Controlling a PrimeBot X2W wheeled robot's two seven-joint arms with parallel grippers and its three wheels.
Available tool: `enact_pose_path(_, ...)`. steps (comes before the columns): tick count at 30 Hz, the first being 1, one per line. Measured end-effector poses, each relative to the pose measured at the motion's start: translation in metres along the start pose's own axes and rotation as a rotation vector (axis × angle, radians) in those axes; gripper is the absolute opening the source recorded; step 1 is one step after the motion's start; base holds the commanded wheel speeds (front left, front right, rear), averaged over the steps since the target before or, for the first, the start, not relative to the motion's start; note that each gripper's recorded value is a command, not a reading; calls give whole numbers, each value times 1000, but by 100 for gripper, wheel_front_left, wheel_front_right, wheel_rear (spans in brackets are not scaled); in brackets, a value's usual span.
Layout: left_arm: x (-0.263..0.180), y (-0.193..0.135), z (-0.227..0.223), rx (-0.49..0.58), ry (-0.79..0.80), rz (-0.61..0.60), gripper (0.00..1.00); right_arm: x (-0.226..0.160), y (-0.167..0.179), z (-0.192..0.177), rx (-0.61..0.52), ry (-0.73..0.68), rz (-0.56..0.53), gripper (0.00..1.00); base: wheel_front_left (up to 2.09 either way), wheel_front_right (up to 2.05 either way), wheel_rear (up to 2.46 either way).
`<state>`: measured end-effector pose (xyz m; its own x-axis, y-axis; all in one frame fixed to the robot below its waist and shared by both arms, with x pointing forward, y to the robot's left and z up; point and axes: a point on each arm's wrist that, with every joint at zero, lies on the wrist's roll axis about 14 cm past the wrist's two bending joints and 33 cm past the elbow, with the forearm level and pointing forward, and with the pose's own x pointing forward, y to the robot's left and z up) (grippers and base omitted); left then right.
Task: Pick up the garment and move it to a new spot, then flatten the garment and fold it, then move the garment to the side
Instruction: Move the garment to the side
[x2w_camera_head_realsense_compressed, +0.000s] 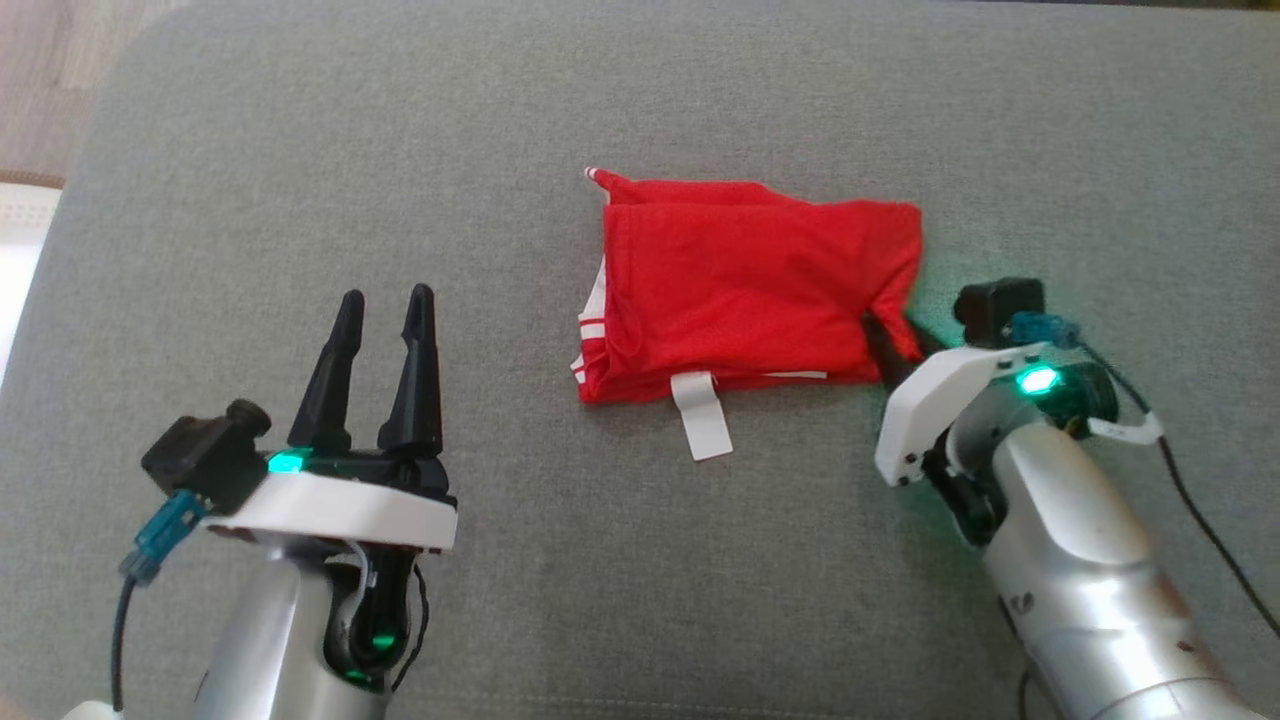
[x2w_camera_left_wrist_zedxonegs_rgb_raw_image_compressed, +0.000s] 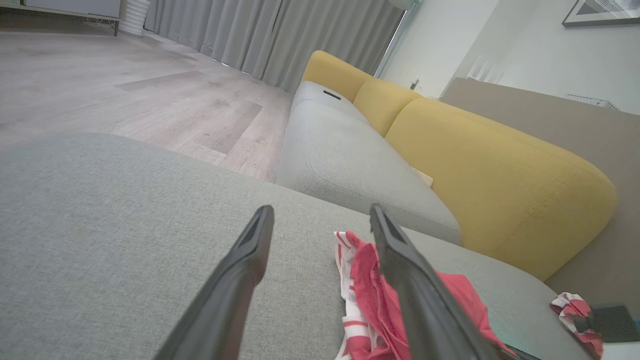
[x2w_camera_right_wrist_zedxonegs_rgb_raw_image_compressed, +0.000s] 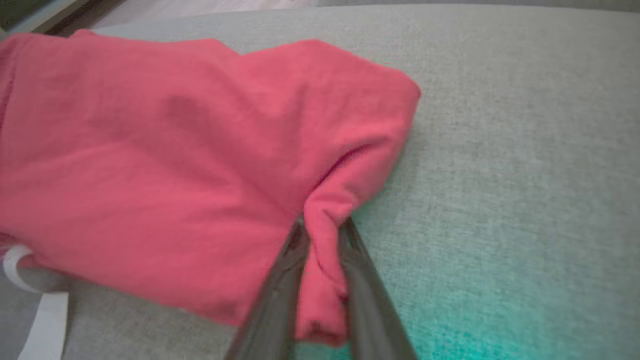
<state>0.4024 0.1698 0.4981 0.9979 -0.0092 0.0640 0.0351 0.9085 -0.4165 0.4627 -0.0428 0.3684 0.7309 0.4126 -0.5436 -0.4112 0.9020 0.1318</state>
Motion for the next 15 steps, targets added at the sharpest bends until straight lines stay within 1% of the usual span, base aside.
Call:
enact_pose_path(2,1,-2,1,-1,-2,-6,100,-2,1,1,-18,-11,1,0,0,0,0)
enact_pose_path(8,6,-16,-3,-12,3,-47,100,-12,-11,8,-171,-53,-30,0,0,0,0)
enact_pose_path(12,12,-31,-8,-23,14,-94,100,-27,-43,13,-295,-66,-91,0,0,0,0)
enact_pose_path(15,16,-49,-15,-30,31,-150,100,-42,-75,31,-401,-89,-150,0,0,0,0)
